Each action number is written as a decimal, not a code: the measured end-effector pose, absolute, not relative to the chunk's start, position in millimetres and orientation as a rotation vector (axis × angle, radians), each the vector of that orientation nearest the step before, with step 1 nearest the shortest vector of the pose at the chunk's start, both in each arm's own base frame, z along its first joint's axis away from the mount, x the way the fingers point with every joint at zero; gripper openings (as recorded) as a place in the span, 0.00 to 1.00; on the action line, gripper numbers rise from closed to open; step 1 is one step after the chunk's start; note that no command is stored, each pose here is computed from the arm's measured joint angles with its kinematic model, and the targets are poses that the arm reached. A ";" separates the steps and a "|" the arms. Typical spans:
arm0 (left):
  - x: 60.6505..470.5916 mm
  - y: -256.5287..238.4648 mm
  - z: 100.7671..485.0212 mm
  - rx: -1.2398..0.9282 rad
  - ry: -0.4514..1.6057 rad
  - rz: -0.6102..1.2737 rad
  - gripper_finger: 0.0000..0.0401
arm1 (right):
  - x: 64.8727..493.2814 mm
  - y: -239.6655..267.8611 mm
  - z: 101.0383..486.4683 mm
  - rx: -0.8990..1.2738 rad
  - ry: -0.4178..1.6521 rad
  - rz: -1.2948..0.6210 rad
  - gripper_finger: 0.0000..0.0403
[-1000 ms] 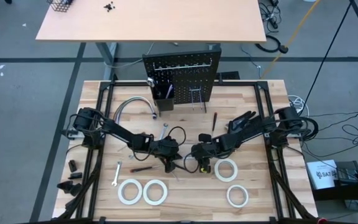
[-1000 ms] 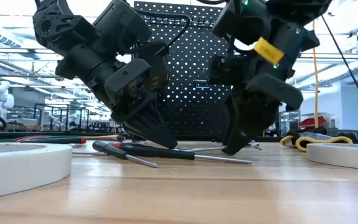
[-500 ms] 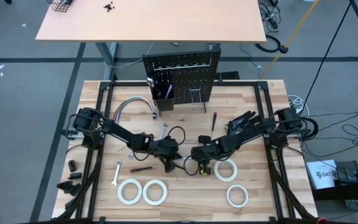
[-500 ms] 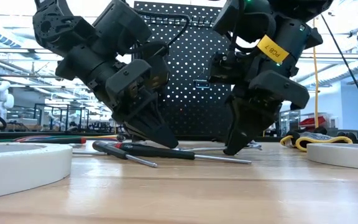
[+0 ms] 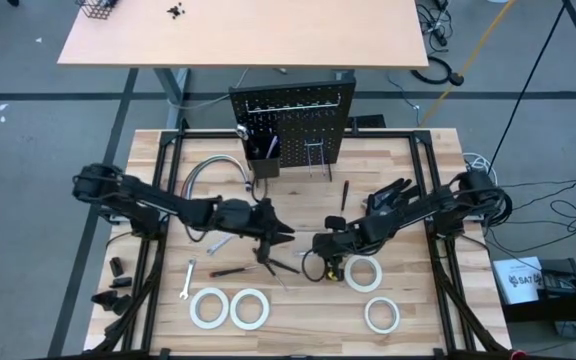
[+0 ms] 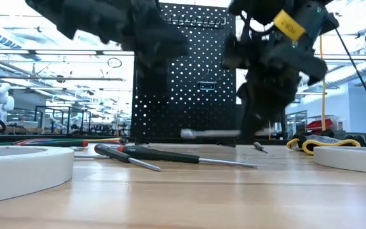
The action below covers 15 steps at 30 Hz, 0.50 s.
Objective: Hang tools onto peg board
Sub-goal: Put the wrench into the peg board
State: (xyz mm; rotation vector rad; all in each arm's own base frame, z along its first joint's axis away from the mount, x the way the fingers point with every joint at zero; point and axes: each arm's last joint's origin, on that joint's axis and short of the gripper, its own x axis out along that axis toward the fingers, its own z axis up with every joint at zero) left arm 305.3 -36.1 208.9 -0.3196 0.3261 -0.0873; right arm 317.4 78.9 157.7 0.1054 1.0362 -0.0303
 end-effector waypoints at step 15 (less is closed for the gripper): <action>287.9 -31.3 233.1 -0.820 0.203 0.039 0.39 | 286.3 102.3 241.0 0.042 0.651 -0.185 0.08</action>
